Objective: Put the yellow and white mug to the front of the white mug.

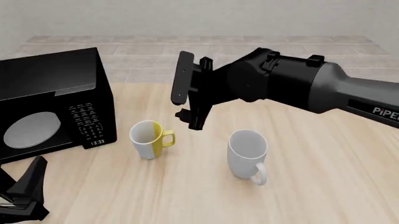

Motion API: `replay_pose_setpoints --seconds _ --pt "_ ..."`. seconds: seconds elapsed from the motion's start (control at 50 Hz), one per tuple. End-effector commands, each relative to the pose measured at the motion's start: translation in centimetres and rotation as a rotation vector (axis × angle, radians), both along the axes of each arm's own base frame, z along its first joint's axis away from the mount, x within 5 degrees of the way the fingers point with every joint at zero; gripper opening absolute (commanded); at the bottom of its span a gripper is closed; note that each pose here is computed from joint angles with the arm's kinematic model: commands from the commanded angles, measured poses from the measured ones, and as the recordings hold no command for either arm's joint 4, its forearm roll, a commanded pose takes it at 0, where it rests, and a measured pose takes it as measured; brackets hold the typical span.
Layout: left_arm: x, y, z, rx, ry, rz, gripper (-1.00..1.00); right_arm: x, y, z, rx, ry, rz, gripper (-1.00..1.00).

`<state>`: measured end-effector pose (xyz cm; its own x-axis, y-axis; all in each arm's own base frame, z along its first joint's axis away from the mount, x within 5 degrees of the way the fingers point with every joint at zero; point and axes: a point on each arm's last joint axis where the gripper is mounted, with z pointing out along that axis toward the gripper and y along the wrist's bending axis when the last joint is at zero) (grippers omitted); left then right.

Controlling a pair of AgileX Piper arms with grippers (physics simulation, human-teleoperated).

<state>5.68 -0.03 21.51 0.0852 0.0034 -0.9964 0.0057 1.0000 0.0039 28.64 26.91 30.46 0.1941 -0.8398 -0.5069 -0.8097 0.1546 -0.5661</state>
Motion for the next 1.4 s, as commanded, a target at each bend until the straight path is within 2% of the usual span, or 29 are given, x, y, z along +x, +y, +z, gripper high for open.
replay_pose_setpoints --seconds 0.02,1.4 --pt "0.0 0.0 0.0 0.0 0.0 0.005 1.0 0.6 0.3 -0.7 -0.027 0.036 -0.008 1.0" --pt "0.0 0.0 0.0 0.0 0.0 0.005 1.0 3.8 3.7 -8.2 -0.089 0.133 -0.025 1.0"
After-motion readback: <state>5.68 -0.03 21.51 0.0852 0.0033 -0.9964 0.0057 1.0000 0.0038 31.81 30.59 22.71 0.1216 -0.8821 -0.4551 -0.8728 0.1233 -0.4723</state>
